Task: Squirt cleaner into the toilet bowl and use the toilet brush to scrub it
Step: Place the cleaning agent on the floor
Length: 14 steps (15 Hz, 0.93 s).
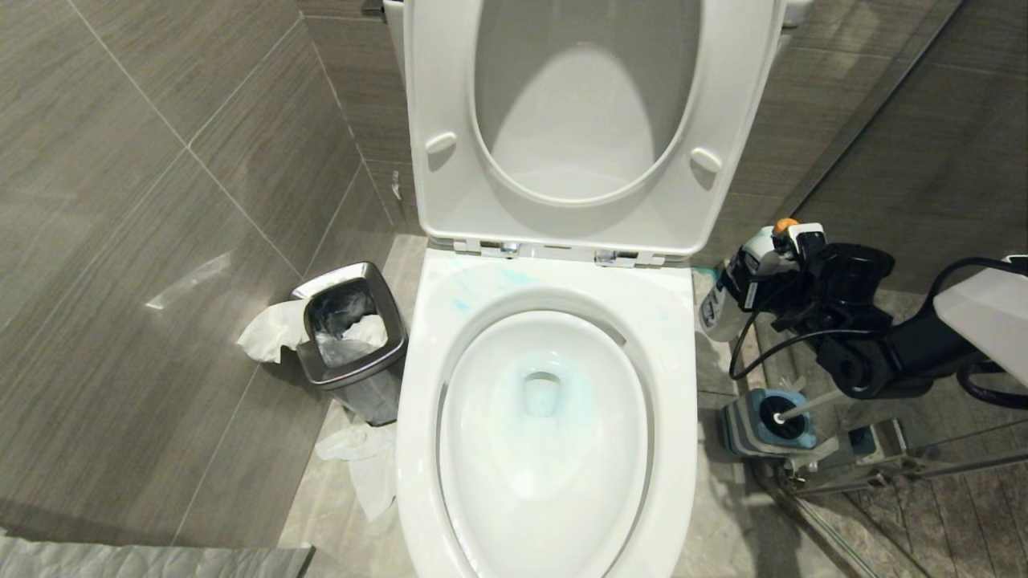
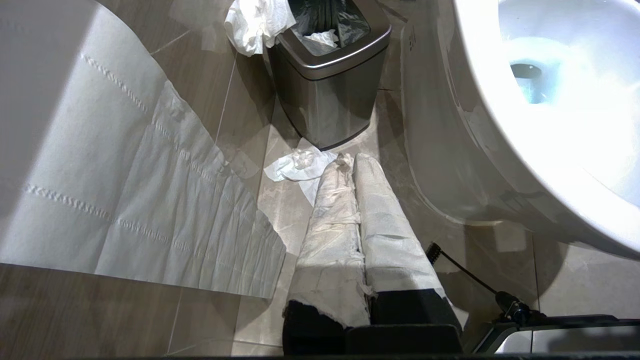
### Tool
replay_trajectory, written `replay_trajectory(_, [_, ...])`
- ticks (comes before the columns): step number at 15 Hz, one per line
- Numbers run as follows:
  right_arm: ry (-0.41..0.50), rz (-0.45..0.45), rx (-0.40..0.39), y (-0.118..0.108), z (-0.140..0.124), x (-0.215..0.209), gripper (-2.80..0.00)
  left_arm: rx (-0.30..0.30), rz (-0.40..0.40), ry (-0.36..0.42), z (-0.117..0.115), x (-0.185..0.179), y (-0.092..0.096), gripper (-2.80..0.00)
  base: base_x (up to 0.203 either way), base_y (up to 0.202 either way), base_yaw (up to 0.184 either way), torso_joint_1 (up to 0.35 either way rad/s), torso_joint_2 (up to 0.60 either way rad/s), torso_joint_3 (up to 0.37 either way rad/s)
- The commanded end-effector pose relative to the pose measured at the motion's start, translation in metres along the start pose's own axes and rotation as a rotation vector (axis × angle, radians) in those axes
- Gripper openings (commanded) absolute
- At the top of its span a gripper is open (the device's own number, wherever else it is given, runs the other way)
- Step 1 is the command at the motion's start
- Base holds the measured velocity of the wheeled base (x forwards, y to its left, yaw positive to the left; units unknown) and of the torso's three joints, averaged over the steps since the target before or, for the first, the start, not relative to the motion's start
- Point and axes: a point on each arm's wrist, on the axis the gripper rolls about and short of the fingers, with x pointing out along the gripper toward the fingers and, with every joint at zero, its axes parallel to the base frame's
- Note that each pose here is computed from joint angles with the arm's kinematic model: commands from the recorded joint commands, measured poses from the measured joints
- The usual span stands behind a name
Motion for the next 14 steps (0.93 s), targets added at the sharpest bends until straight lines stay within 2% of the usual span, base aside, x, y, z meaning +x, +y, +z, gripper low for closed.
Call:
replay_trajectory(1, [-0.009,0.007,-0.001,0.0035,-0.0008,0.0004,-2.80,0.001,0.000,0.000,0.0003,0.0000,0.0000,-2.80,0.000,0.000,0.000,0.000,0.00,0.000])
replay_trajectory(14, [-0.016,0.019,-0.003,0.0097,0.0004,-0.0018,-2.80,0.001,0.000,0.000,0.0003,0.0000,0.0000,-2.80,0.000,0.000,0.000,0.000,0.00,0.000])
